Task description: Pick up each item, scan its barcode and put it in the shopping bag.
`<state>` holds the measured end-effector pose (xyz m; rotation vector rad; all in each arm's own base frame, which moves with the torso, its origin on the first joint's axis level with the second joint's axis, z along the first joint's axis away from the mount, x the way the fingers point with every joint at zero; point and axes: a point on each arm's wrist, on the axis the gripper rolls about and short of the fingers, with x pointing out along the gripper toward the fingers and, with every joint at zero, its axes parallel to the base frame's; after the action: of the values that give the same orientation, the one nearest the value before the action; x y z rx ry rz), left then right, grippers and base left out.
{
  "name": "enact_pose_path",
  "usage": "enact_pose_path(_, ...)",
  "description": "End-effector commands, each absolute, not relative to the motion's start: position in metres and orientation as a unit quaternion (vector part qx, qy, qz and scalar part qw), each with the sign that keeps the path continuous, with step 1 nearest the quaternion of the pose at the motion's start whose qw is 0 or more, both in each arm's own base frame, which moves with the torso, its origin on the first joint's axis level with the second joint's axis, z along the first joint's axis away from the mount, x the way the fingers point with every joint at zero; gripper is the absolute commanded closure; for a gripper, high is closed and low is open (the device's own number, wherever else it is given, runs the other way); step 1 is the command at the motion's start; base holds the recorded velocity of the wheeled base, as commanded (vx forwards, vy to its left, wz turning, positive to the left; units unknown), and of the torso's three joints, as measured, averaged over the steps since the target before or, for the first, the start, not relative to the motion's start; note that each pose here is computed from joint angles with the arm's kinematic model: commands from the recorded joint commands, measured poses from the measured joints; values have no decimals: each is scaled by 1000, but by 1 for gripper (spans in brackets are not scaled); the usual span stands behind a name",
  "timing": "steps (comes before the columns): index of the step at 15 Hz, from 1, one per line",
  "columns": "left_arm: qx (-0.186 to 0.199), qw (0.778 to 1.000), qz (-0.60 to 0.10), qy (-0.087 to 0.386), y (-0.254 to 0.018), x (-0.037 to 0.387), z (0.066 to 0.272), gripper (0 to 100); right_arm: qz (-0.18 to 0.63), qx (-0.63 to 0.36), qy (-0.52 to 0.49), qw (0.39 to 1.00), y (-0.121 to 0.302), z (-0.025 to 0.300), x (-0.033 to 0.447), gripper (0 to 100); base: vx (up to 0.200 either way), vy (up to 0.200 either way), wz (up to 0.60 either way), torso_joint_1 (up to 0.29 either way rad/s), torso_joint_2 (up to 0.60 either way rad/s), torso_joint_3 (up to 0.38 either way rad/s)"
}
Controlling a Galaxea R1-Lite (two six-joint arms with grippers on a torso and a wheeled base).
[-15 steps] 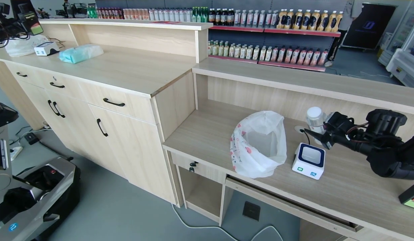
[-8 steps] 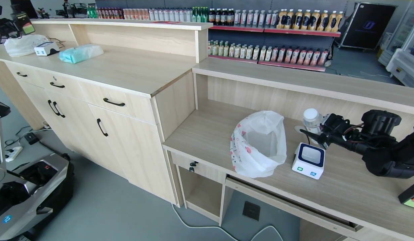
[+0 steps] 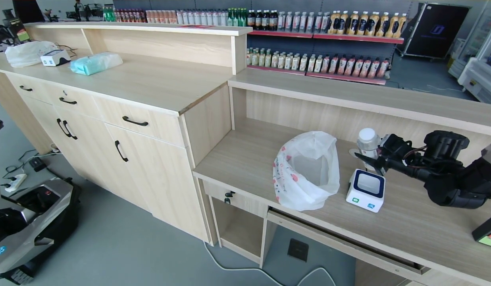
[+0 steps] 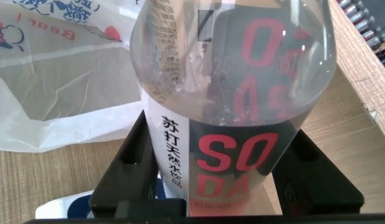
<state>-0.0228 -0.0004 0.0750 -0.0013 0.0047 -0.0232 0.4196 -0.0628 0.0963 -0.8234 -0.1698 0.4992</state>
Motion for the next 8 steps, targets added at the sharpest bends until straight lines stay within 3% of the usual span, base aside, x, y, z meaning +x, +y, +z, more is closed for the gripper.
enact_pose_path(1,-1,1000,-12,3,0,-23,75,0,242,-386,-78,887,-64,90,425,100,0,0,0,0,0,0)
enact_pose_path(8,-1,1000,-12,3,0,-23,75,0,246,-349,-72,901,-63,82,438,100,0,0,0,0,0,0)
